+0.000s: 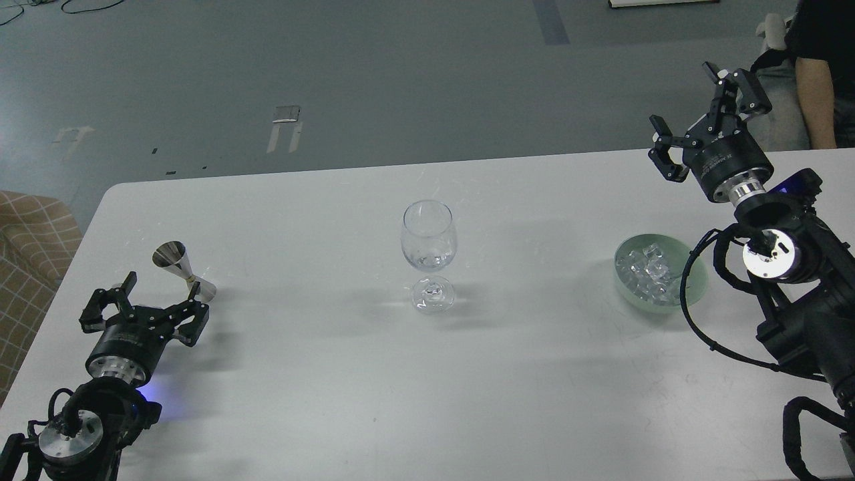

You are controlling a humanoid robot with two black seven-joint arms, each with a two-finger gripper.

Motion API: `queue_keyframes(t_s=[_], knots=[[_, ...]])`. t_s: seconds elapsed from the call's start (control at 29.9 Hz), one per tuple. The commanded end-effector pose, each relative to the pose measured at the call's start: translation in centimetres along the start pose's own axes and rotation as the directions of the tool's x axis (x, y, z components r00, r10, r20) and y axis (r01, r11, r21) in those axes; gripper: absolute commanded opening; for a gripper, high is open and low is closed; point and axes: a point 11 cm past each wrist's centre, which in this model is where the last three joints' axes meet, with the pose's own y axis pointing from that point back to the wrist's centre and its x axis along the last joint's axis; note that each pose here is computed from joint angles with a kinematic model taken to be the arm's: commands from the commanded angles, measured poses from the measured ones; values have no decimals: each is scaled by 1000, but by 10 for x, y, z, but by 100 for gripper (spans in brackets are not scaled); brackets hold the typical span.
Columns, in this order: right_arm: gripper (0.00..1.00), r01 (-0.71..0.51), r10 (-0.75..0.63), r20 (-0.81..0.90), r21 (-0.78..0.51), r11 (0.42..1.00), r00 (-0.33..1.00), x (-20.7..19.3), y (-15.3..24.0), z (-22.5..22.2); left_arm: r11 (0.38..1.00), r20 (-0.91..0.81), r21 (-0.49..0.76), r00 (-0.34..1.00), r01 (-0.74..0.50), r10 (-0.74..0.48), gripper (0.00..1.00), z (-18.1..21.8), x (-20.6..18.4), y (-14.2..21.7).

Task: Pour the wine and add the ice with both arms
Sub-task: 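Open the left gripper and release the metal jigger cup, then raise the left gripper away from the jigger cup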

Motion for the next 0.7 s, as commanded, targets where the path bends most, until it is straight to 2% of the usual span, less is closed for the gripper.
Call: queue_keyframes(t_s=[0.0,0.13,0.33,0.5,0.67], knots=[[100,-1,1,0,1,1000,1000,1,0,-1,1000,7,-2,1000,-14,14,96,5,8,14],[100,-3,3,0,1,1000,1000,1,0,-1,1000,27,-5,999,-31,31,96,14,13,24],[100,-3,3,-1,2,1000,1000,1,0,-1,997,105,-72,994,0,7,96,58,10,40],[100,-1,1,0,1,1000,1000,1,0,-1,992,214,-115,976,52,-27,97,102,-10,45],[100,0,0,1,3,1000,1000,0,-1,-1,989,357,-109,932,100,-55,98,142,-48,36]])
